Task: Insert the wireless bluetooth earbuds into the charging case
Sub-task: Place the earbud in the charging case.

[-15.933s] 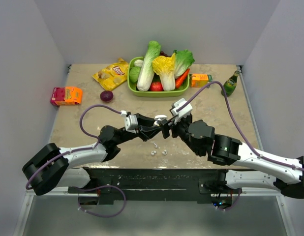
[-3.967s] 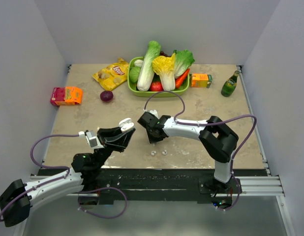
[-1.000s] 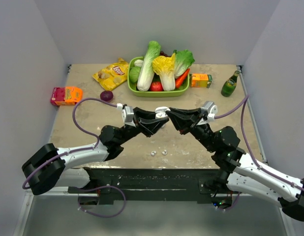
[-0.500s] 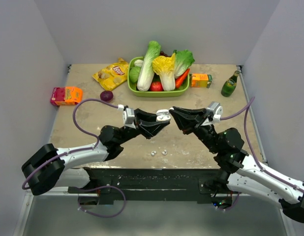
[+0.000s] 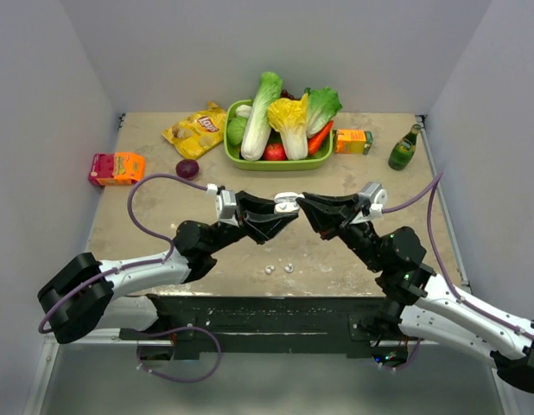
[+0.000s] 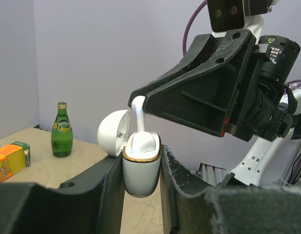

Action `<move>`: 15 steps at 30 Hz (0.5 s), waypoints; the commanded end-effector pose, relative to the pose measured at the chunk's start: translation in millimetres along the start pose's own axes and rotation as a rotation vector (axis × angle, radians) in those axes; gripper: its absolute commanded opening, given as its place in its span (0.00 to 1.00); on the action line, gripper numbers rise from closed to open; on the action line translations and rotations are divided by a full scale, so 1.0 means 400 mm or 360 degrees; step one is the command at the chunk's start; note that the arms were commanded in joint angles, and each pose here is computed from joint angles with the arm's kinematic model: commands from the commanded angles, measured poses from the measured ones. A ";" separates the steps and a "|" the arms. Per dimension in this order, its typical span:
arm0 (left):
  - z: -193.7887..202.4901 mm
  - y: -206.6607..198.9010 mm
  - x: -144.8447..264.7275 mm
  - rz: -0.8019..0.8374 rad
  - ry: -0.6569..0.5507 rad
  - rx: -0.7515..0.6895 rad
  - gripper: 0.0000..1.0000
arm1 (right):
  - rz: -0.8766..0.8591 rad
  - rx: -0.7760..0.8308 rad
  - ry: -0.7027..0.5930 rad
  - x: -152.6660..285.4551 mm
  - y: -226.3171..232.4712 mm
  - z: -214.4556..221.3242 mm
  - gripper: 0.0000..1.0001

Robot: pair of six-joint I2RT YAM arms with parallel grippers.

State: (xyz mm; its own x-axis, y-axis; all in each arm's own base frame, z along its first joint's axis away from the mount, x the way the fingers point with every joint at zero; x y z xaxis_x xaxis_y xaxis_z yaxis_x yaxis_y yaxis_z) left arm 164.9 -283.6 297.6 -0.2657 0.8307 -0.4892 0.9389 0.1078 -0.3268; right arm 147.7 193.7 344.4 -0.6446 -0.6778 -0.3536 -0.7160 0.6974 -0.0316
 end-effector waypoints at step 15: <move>-0.251 -0.162 0.021 0.0527 -0.0852 -0.0365 0.00 | -0.0084 -0.0014 0.0064 0.004 0.016 0.019 0.00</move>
State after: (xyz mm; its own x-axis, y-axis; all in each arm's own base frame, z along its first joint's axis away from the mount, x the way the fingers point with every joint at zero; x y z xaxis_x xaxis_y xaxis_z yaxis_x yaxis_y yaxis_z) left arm 165.9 -283.1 297.4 -0.2693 0.8302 -0.4881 0.9382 0.1118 -0.3276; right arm 146.7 195.6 337.4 -0.6391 -0.6965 -0.3263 -0.7283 0.6844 -0.0342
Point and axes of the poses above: each gripper's point midway between its finger pads, its own x axis back along the fingers, its own y axis along the line the jaws close on, z = x × y, the point moved 7 cm from there along x, back along the fingers, and after that the axes turned 12 degrees about x, right-handed, at the moved point
